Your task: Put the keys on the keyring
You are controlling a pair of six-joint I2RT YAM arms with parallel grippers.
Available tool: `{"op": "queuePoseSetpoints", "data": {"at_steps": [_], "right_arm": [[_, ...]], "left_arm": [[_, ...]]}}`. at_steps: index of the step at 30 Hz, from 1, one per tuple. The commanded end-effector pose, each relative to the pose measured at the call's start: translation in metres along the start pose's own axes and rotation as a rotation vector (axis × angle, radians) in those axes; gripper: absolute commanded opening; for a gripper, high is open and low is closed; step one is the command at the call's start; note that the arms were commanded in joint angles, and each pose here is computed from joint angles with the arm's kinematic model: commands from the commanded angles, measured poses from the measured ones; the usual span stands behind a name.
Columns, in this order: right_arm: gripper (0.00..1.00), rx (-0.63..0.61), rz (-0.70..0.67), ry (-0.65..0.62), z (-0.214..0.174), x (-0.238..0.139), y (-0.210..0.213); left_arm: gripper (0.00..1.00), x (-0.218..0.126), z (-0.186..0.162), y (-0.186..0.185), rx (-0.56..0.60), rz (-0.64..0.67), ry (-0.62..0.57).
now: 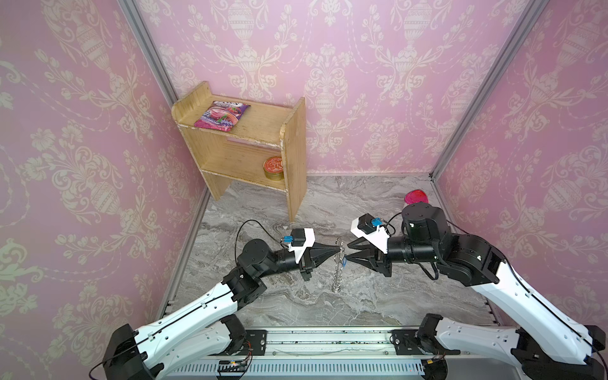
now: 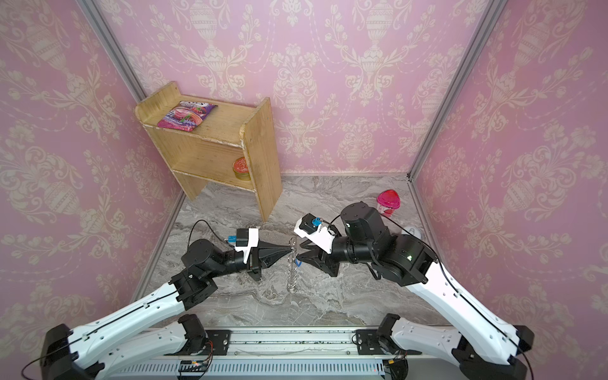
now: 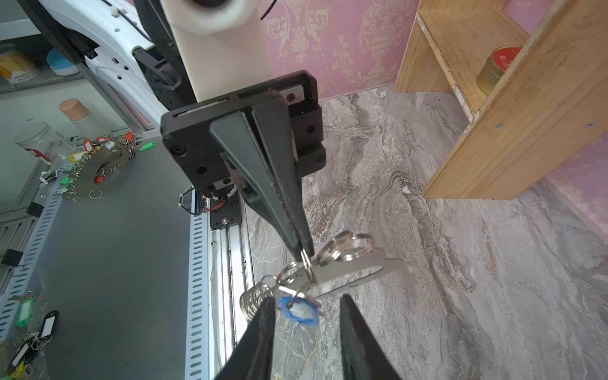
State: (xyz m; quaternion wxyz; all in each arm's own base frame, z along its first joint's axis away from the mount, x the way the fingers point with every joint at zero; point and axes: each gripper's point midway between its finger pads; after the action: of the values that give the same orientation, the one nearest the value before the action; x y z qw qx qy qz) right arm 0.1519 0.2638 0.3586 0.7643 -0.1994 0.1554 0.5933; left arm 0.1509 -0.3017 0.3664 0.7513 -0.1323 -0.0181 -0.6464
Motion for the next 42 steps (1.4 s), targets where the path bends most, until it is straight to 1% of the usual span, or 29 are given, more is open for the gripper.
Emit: {"op": "queuePoseSetpoints", "data": {"at_steps": [1,5,7,16,24,30,33,36,42], "right_arm": [[0.35,0.028,0.021,-0.051,0.007,-0.001,0.003],[0.35,0.036,0.005,-0.056,0.004,-0.001,0.002],[0.34,0.034,0.004,-0.056,0.004,0.001,0.001],[0.19,0.015,-0.033,-0.062,0.006,0.001,-0.005],[0.12,0.016,-0.046,-0.047,0.001,0.001,-0.007],[0.02,0.004,-0.05,-0.051,0.002,0.0,-0.008],[0.0,-0.002,-0.056,-0.056,0.002,-0.002,-0.008],[0.0,-0.005,-0.053,-0.067,0.004,-0.003,-0.006],[0.0,-0.024,0.005,-0.07,0.005,0.006,0.008]], "left_arm": [[0.0,-0.001,0.023,0.001,0.016,0.013,-0.104],[0.0,0.0,0.023,0.003,0.018,0.019,-0.106],[0.0,0.001,0.022,0.003,0.015,0.018,-0.103],[0.0,0.001,0.024,0.003,0.015,0.021,-0.105],[0.0,0.001,0.025,0.003,0.019,0.02,-0.113],[0.0,0.001,0.028,0.003,0.017,0.022,-0.119],[0.0,0.001,0.029,0.003,0.016,0.021,-0.122],[0.0,0.001,0.029,0.004,0.016,0.024,-0.129],[0.0,0.002,0.029,0.009,0.022,0.04,-0.155]]}}
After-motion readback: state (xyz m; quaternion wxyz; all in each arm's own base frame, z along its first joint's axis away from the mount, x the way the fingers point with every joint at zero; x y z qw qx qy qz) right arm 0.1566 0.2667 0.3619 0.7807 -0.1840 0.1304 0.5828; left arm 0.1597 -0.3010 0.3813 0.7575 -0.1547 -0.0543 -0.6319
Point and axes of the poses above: each gripper's point midway between its finger pads, its own x axis out along the fingers, its own y axis along the line the jaws close on, z = x × y, and after that the axes turned 10 degrees about -x, right-handed
